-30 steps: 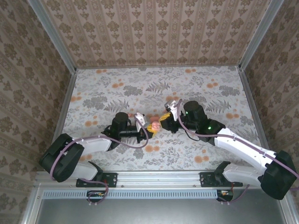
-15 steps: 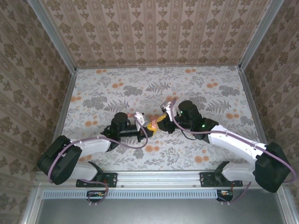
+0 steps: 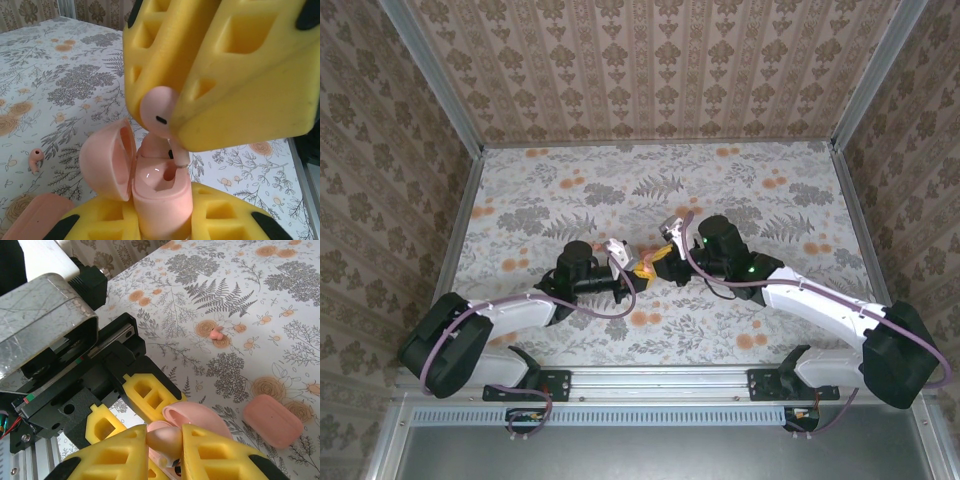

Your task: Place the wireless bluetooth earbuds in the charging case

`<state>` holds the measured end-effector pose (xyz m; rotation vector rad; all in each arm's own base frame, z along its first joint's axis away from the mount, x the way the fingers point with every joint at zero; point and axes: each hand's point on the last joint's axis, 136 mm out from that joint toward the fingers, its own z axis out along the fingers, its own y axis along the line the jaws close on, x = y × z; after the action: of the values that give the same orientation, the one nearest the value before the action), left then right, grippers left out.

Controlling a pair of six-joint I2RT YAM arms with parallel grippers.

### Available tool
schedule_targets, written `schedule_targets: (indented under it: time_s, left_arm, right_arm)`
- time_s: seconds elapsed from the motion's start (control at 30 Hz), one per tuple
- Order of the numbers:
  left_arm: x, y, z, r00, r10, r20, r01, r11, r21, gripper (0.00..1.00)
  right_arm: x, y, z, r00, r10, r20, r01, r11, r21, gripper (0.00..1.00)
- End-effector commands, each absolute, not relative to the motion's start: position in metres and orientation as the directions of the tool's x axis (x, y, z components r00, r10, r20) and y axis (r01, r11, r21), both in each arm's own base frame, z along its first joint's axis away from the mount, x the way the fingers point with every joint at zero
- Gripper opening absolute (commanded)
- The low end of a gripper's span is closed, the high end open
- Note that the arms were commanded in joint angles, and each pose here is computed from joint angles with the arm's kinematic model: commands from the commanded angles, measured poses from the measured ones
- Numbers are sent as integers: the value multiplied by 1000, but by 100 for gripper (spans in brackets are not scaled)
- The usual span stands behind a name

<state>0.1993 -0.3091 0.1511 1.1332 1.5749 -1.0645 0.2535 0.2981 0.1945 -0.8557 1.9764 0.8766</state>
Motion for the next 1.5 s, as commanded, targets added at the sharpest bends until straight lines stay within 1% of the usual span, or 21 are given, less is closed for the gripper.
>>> schedule_targets:
  time_s: [0.0,0.33,0.67,0.7,0.8,0.87,0.9,1.07,1.3,1.47]
  left_arm:
    - [199,-311,166,-152,158,-976,971,207,-117,15]
    - [201,-312,175,-137,141,-980,972,210,-106,15]
    - [200,-311,177,-133,138,-981,972,212,-102,15]
    - [200,-311,176,-135,137,-981,972,212,-104,15]
    - [200,-311,178,-132,135,-982,972,212,-101,15]
    - [200,-310,177,-130,136,-982,972,212,-99,15]
    - [204,-310,177,-129,137,-982,967,237,-94,14]
    - [204,-309,177,-129,138,-982,966,241,-93,14]
    - [203,-307,179,-124,132,-983,966,244,-89,14]
    - [200,-306,182,-123,123,-985,967,237,-91,14]
  right_arm:
    - [254,305,199,-460,-247,-853,-806,519,285,20]
    - [258,304,183,-495,-269,-826,-782,553,288,20]
    - [256,306,194,-496,-213,-842,-779,537,323,20]
    - [256,306,195,-500,-212,-840,-777,538,327,21]
    - [256,306,198,-511,-198,-836,-768,542,341,28]
    - [255,306,201,-517,-188,-835,-764,541,351,35]
    - [256,306,202,-521,-185,-833,-761,543,356,37]
    - [257,307,213,-528,-174,-831,-755,544,366,45]
    - [257,301,236,-510,-146,-847,-754,549,360,49]
    - [254,287,257,-479,-96,-873,-747,566,348,51]
